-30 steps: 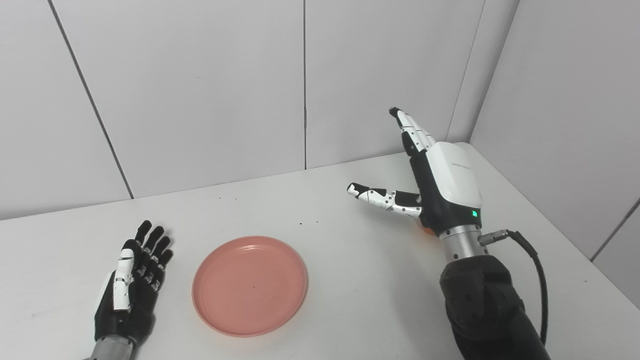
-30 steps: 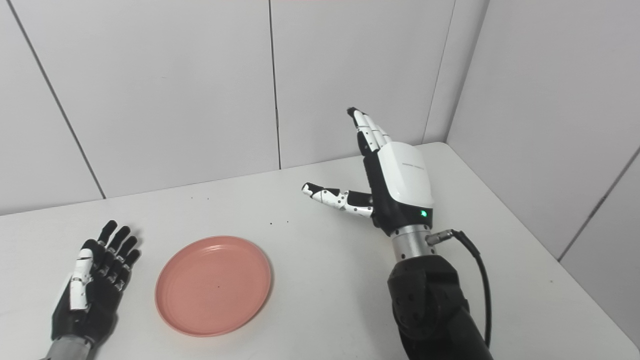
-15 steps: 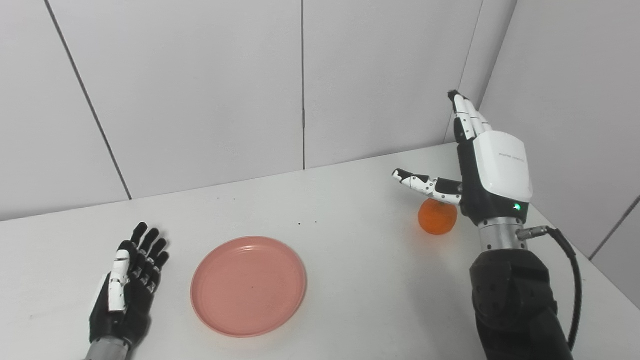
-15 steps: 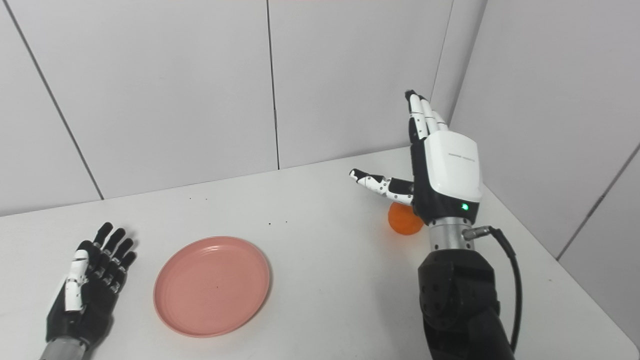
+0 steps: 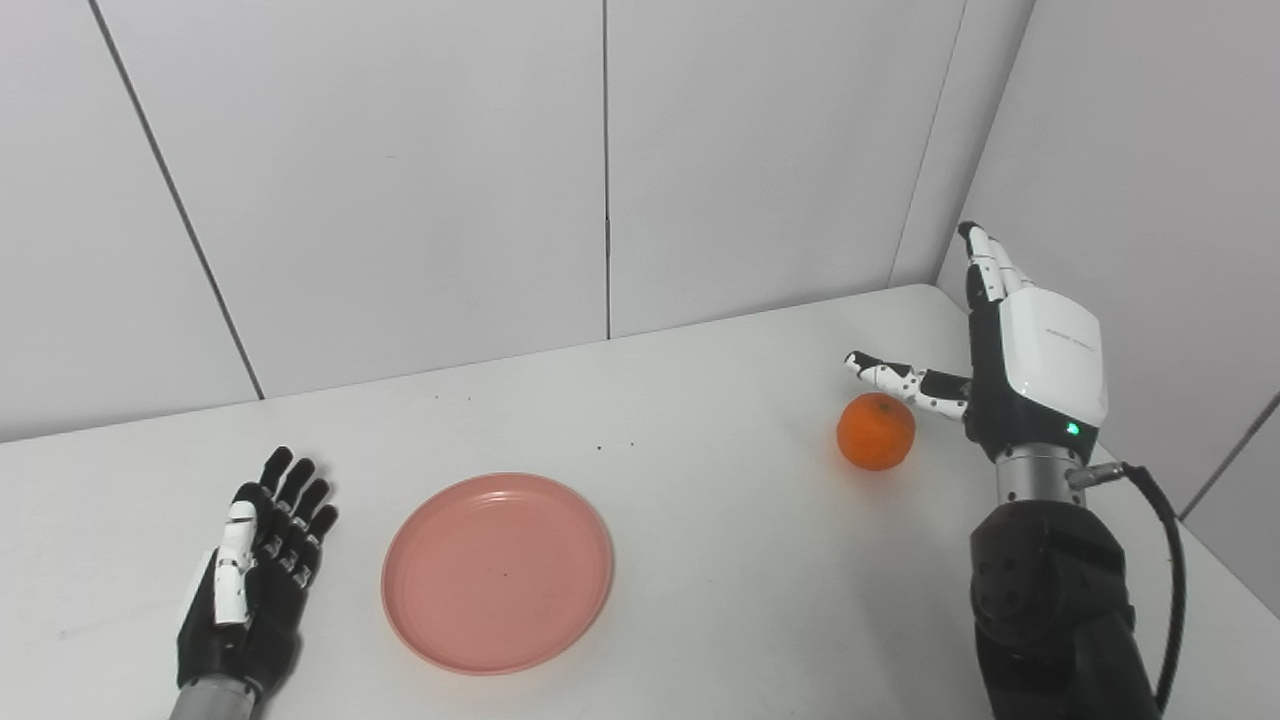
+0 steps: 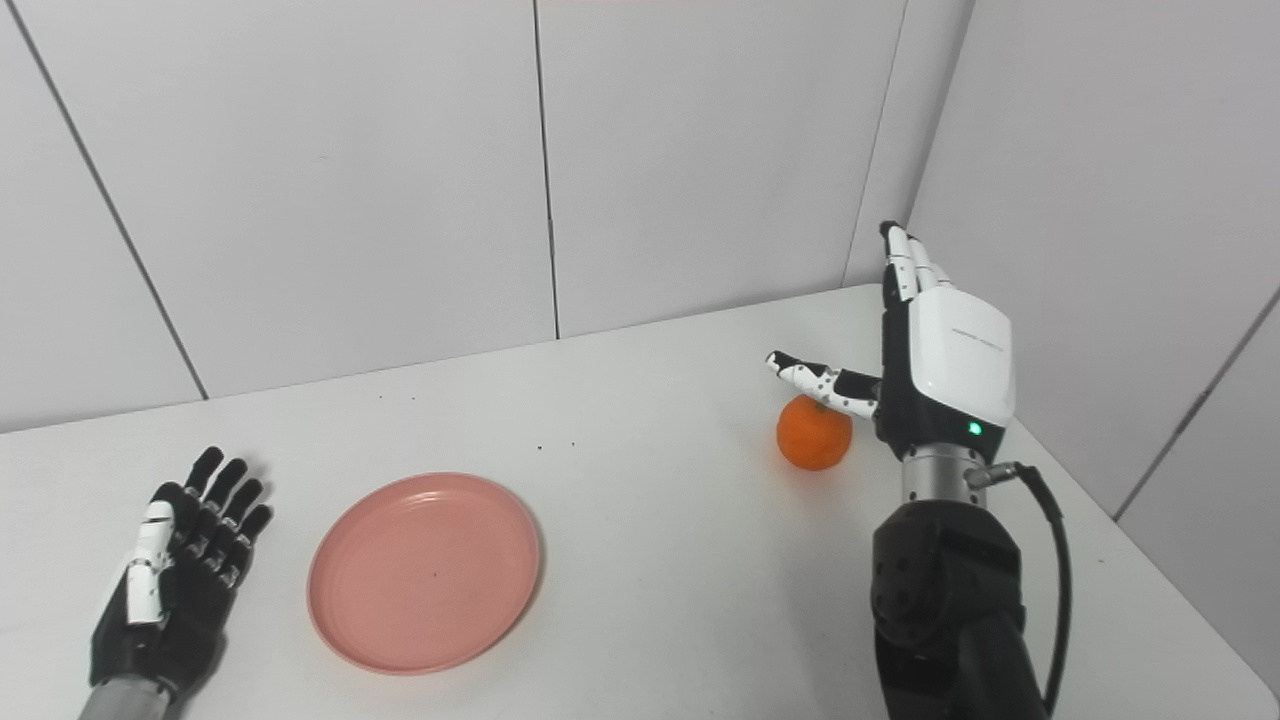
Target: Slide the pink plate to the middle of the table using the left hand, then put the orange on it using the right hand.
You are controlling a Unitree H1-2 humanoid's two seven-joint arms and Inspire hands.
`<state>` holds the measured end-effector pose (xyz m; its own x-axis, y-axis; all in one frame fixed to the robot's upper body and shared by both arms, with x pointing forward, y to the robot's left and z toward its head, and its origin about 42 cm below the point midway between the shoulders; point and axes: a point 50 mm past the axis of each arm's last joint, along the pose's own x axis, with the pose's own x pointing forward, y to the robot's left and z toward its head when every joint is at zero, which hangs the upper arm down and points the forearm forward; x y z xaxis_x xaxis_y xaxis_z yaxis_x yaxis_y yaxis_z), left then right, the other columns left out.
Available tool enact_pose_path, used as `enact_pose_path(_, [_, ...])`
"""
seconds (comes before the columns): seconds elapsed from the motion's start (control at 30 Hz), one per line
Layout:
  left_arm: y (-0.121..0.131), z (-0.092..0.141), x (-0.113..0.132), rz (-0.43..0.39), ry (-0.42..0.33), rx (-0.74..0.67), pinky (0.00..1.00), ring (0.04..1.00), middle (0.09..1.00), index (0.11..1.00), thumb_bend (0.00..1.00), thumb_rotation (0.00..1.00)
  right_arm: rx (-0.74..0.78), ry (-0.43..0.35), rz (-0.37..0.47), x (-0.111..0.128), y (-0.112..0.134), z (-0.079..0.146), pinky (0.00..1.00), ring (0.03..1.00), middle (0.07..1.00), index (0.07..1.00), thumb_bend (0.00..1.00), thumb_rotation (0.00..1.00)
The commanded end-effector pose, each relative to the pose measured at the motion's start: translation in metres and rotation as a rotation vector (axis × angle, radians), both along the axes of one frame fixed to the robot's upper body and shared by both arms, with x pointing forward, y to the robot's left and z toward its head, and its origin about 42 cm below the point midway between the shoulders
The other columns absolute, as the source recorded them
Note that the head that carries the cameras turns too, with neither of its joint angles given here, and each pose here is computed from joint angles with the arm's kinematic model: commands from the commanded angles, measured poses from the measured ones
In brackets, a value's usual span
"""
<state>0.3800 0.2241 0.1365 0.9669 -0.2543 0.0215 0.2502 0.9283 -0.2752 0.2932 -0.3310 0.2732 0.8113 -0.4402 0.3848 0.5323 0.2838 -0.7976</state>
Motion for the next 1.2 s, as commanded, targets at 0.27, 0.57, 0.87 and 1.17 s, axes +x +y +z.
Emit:
enact_pose_path(0.27, [0.0,-0.002,-0.006,-0.005,0.039,0.006,1.0,0.985,0.987,0.986,0.3,1.0,0.074,0.002,0.036,0.017,-0.009,-0.004,0.71,0.849,0.911,0.938,0.96,0.48])
enact_pose_path(0.57, [-0.001,0.002,-0.008,-0.002,0.051,0.015,1.0,0.995,0.993,0.99,0.31,1.0,0.087,0.084,0.046,0.032,-0.009,-0.018,0.75,0.872,0.926,0.948,1.0,0.54])
enact_pose_path(0.87, [-0.001,0.003,-0.009,0.001,0.043,0.012,1.0,0.983,0.986,0.983,0.29,1.0,0.101,0.135,0.047,0.046,-0.014,-0.03,0.74,0.872,0.921,0.937,1.0,0.52])
enact_pose_path(1.17, [0.0,0.004,-0.009,-0.002,0.047,0.008,1.0,0.989,0.987,0.987,0.29,1.0,0.118,0.163,0.044,0.055,-0.021,-0.035,0.74,0.877,0.92,0.945,1.0,0.47])
